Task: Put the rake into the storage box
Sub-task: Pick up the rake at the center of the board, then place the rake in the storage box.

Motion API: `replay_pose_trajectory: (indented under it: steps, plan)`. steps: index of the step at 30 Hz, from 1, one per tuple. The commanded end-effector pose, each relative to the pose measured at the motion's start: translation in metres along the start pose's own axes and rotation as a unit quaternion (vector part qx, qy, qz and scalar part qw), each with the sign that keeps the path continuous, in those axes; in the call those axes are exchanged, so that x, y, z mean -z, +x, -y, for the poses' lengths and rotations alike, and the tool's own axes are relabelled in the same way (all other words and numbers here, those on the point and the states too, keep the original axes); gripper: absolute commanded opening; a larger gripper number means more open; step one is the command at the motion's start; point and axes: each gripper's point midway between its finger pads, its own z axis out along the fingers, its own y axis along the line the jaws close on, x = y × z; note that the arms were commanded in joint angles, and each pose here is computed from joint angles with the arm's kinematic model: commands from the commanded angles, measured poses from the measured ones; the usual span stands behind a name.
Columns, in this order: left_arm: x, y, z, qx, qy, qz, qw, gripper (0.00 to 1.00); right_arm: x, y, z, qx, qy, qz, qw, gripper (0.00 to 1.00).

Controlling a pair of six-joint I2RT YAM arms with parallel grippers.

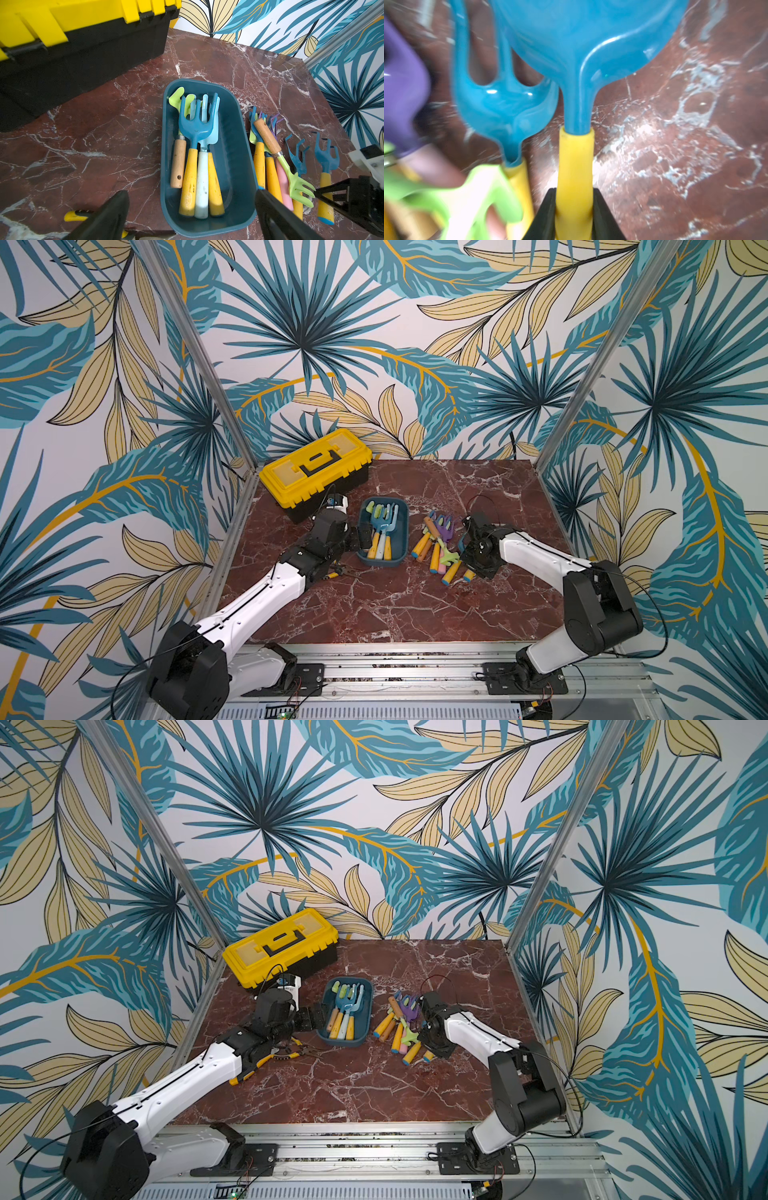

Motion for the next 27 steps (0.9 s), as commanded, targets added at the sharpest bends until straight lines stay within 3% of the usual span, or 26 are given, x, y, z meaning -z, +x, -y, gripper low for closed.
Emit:
replay_pose_trajectory:
  steps: [1,6,12,19,27]
  plan:
    - [0.005,0.000,-0.005,-0.006,-0.006,0.015,1.000,1.00,0.025,-0.004,-0.009,0.024,-0.018,0.017,0.999,0.16]
    - [0.009,-0.003,-0.010,-0.004,-0.016,0.028,0.999,1.00,0.062,0.002,-0.065,0.096,-0.082,0.021,0.992,0.17]
    - [0.018,-0.009,-0.017,-0.001,-0.029,0.053,0.998,1.00,0.084,0.036,-0.144,0.190,-0.142,-0.006,0.971,0.17]
    - [0.024,-0.013,-0.019,-0.002,-0.032,0.070,0.997,1.00,0.079,0.081,-0.209,0.270,-0.165,-0.049,0.947,0.17]
    - [0.025,-0.014,-0.019,-0.001,-0.031,0.070,0.997,1.00,0.057,0.109,-0.238,0.291,-0.161,-0.078,0.940,0.18]
